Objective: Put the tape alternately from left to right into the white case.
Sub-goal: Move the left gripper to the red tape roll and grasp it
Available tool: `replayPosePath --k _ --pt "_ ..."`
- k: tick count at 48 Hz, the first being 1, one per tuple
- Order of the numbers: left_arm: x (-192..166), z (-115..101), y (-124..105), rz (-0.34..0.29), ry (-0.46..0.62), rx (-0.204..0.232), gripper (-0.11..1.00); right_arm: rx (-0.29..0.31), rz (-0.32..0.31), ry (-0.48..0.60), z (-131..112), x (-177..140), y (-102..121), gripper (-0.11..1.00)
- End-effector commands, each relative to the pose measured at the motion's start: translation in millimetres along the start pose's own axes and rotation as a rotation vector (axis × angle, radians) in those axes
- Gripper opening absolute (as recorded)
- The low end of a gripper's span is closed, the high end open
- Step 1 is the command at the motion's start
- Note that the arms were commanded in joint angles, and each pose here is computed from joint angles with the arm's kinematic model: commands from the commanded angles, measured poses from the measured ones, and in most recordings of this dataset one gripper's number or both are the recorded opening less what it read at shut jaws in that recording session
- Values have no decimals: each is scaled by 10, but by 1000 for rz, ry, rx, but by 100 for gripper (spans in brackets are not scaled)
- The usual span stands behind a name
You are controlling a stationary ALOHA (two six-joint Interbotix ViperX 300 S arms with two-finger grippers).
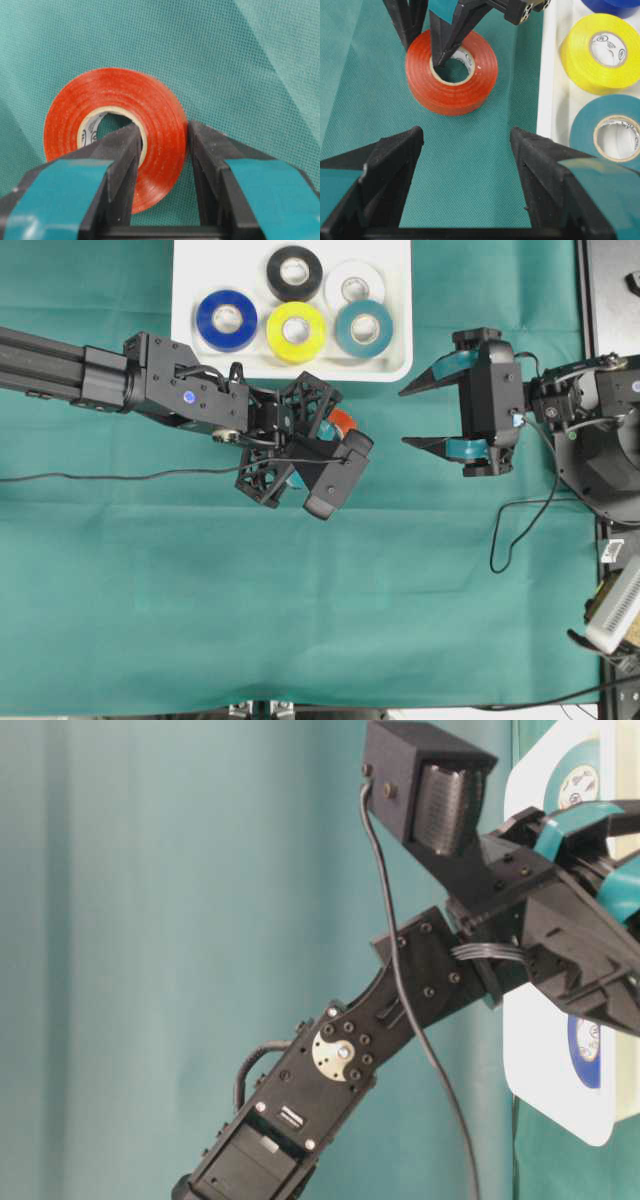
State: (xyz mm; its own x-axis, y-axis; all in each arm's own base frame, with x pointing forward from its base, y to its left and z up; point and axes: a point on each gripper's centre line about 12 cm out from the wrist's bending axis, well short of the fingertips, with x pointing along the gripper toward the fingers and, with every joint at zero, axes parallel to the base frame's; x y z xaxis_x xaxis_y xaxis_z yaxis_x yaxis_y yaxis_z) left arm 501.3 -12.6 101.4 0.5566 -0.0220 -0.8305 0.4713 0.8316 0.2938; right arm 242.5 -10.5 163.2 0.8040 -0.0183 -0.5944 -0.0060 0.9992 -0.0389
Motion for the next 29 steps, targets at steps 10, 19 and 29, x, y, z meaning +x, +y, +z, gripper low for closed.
replayPosePath --k 10,19,29 --pt "-185 147 84 29 -45 0 -3 2 3 -22 54 -16 5 74" --pt "-357 246 81 38 -72 6 -3 2 4 -23 60 -13 5 74" --pt "-595 297 102 46 -89 6 -3 2 4 -26 69 -16 5 74"
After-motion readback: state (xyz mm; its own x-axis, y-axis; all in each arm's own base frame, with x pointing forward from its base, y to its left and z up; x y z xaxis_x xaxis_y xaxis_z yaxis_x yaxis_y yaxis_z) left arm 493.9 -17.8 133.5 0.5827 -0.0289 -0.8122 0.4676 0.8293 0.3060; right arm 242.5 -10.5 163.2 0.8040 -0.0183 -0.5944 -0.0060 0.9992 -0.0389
